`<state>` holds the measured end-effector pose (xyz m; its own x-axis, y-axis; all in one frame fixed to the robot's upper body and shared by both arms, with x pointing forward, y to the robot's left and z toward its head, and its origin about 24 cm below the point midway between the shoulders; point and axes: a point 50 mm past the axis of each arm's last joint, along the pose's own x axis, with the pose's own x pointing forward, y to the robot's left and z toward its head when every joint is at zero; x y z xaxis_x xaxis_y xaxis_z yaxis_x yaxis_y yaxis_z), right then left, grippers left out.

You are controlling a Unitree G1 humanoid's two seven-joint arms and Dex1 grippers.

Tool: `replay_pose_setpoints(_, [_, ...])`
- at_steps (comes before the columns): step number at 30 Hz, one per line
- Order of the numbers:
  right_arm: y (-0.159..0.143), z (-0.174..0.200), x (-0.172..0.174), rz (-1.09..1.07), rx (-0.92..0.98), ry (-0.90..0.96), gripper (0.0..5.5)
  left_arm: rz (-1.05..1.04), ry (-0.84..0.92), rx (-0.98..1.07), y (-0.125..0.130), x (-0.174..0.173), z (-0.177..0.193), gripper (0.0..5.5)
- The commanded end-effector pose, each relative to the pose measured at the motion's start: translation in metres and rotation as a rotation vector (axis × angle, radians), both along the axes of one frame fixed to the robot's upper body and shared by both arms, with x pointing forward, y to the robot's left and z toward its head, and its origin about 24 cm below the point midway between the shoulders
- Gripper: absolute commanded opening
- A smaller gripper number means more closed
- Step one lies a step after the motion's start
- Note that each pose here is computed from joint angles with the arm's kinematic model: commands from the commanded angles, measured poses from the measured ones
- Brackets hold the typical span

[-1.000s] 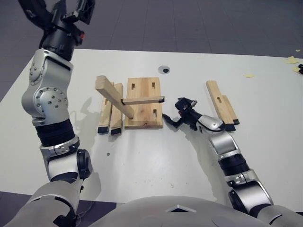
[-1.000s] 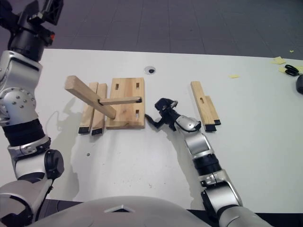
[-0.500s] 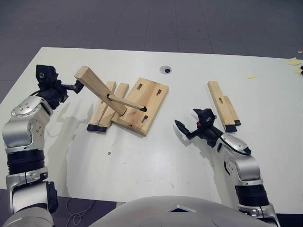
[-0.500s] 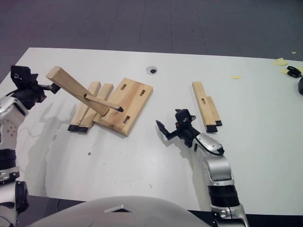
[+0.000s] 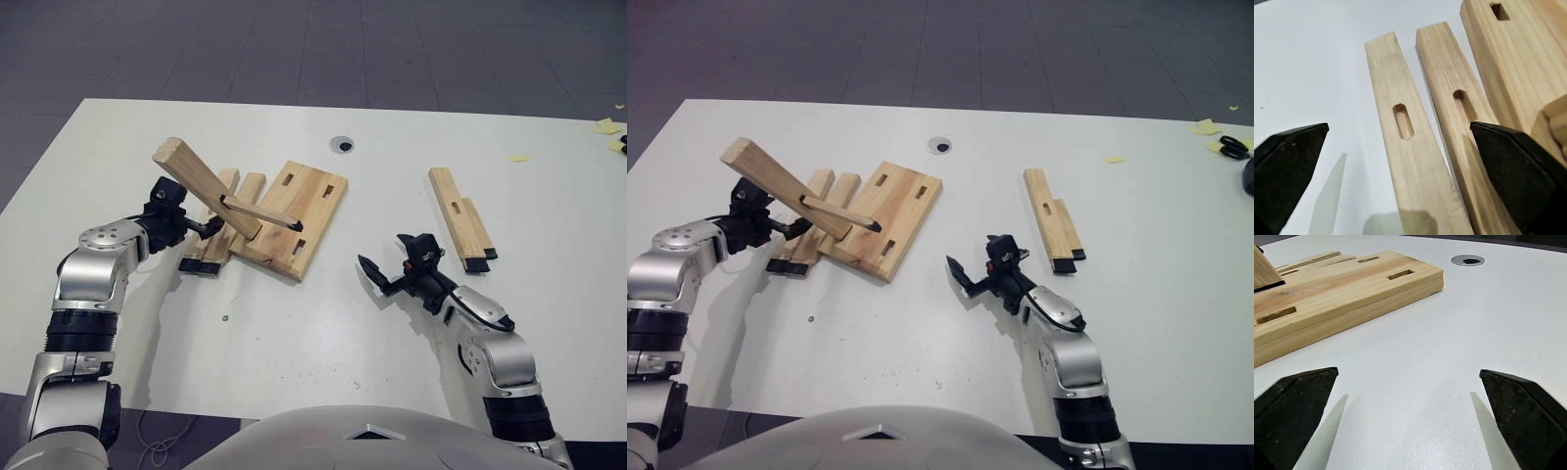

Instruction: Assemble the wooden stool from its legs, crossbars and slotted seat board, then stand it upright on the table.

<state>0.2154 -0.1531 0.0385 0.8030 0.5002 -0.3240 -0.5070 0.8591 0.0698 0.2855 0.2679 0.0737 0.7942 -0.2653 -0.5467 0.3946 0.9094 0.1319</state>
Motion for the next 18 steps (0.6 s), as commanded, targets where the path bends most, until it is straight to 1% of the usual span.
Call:
replay_pose_setpoints(1, [0.001, 0.002, 0.001, -0.01, -0.007, -0.011, 5.4, 0.061, -0.014, 0.035, 0.011, 0.004, 0.001, 5.37])
replay_pose_setpoints(6, [0.003, 0.001, -0.001, -0.015, -0.008, -0.013, 5.4, 0.065, 0.012, 0.091, 0.018, 0.004, -0.005, 5.37])
replay_pose_setpoints(10, [0.002, 0.002, 0.002, -0.029, -0.016, -0.027, 5.4, 0.015, 0.036, 0.113, 0.014, 0.001, -0.006, 5.37])
replay_pose_setpoints(12, [0.001, 0.001, 0.002, -0.033, -0.018, -0.027, 5.4, -0.021, 0.051, 0.098, 0.01, 0.0, -0.006, 5.1])
replay_pose_setpoints(14, [0.002, 0.001, 0.002, -0.032, -0.019, -0.029, 5.4, -0.046, 0.078, 0.089, 0.008, -0.001, -0.007, 4.7])
replay_pose_setpoints(18, [0.003, 0.003, 0.004, -0.037, -0.025, -0.038, 5.4, -0.052, 0.163, 0.103, 0.017, -0.008, -0.015, 3.99])
